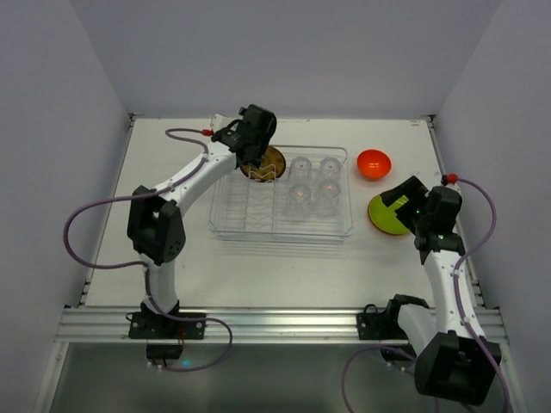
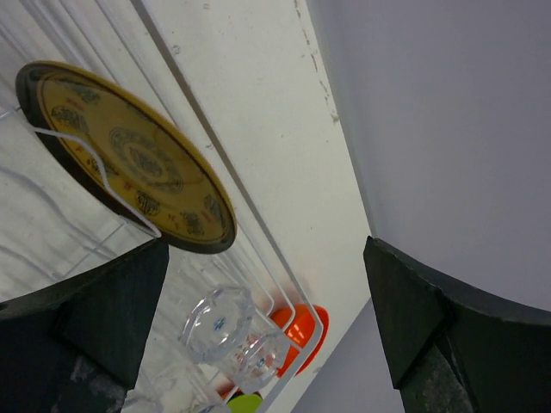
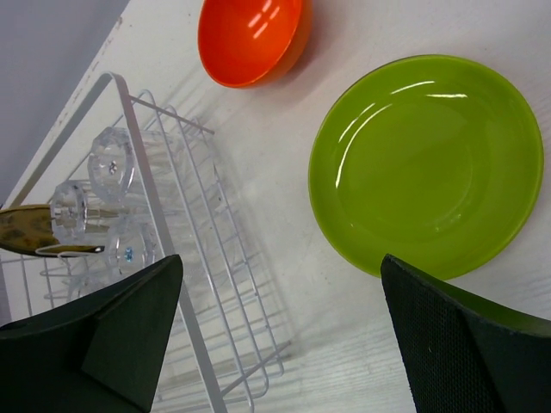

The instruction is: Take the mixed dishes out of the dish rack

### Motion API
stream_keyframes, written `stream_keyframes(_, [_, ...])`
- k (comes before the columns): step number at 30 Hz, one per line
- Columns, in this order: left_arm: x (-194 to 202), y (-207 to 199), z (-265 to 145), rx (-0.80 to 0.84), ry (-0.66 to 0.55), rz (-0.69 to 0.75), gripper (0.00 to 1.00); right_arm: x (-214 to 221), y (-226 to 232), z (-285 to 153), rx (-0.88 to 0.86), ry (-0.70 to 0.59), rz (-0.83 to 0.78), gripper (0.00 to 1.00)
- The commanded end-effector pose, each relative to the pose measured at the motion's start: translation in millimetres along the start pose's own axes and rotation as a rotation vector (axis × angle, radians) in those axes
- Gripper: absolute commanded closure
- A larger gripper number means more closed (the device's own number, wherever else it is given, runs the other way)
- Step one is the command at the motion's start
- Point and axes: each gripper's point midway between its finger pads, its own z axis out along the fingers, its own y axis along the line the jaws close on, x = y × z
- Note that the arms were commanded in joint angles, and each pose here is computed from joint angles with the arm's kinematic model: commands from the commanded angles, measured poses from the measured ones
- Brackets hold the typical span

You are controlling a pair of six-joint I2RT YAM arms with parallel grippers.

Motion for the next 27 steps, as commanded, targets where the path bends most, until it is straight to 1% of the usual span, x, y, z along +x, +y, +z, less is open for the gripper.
stream_keyframes(1, [-19, -3, 14, -0.080, -0.085, -0.043, 0.00, -11, 12, -6, -0.063, -0.063, -0.016, 0.01])
stream_keyframes(2, [-15, 5, 25, -0.115, -0.090, -0.027, 0.00, -11, 13, -7, -0.067, -0.069, -0.017, 0.01])
stream_keyframes(3, [-14, 9, 27, -0.136, -0.095, -0.029, 0.00, -11, 12, -8, -0.071, -0.077, -0.018, 0.01])
stream_keyframes(5, [-13, 11, 32, -0.140, -0.102, -0.038, 0.00, -11, 13, -9, -0.079, -0.081, -0.016, 0.01])
stream_keyframes(6, [-15, 7, 35, -0.118, -0.112, -0.044, 0.03, -11, 14, -10, -0.080, -0.083, -0.017, 0.01])
stream_keyframes(7, [-14, 11, 39, -0.121, -0.118, -0.037, 0.11, -9, 13, -9, -0.079, -0.075, -0.016, 0.01])
stream_keyframes(8, [-14, 14, 42, -0.127, -0.123, -0.033, 0.15, -10, 14, -9, -0.083, -0.074, -0.016, 0.01])
stream_keyframes(10, [-13, 17, 46, -0.135, -0.127, -0.035, 0.20, -9, 13, -9, -0.079, -0.072, -0.015, 0.01])
stream_keyframes(12, [-9, 23, 55, -0.150, -0.116, -0.036, 0.29, -9, 11, -9, -0.067, -0.074, -0.015, 0.01])
stream_keyframes(14, [-7, 28, 64, -0.163, -0.097, -0.037, 0.34, -12, 10, -11, -0.062, -0.093, -0.021, 0.01])
stream_keyframes(15, [-8, 28, 67, -0.167, -0.092, -0.044, 0.41, -12, 10, -13, -0.063, -0.100, -0.023, 0.01])
stream_keyframes(16, [-8, 30, 69, -0.170, -0.092, -0.044, 0.54, -13, 10, -14, -0.067, -0.109, -0.025, 0.01])
stream_keyframes(19, [-10, 31, 70, -0.176, -0.103, -0.053, 0.63, -15, 11, -17, -0.083, -0.136, -0.027, 0.01])
stream_keyframes(21, [-14, 33, 72, -0.183, -0.107, -0.069, 0.66, -14, 11, -18, -0.085, -0.137, -0.028, 0.01])
stream_keyframes(24, [-17, 36, 74, -0.195, -0.105, -0.090, 0.78, -13, 12, -16, -0.089, -0.124, -0.028, 0.01])
stream_keyframes(26, [-17, 41, 74, -0.206, -0.100, -0.107, 0.95, -12, 12, -16, -0.089, -0.118, -0.027, 0.01])
stream_keyframes(27, [-20, 43, 75, -0.214, -0.101, -0.139, 1.00, -12, 13, -16, -0.093, -0.117, -0.028, 0.01])
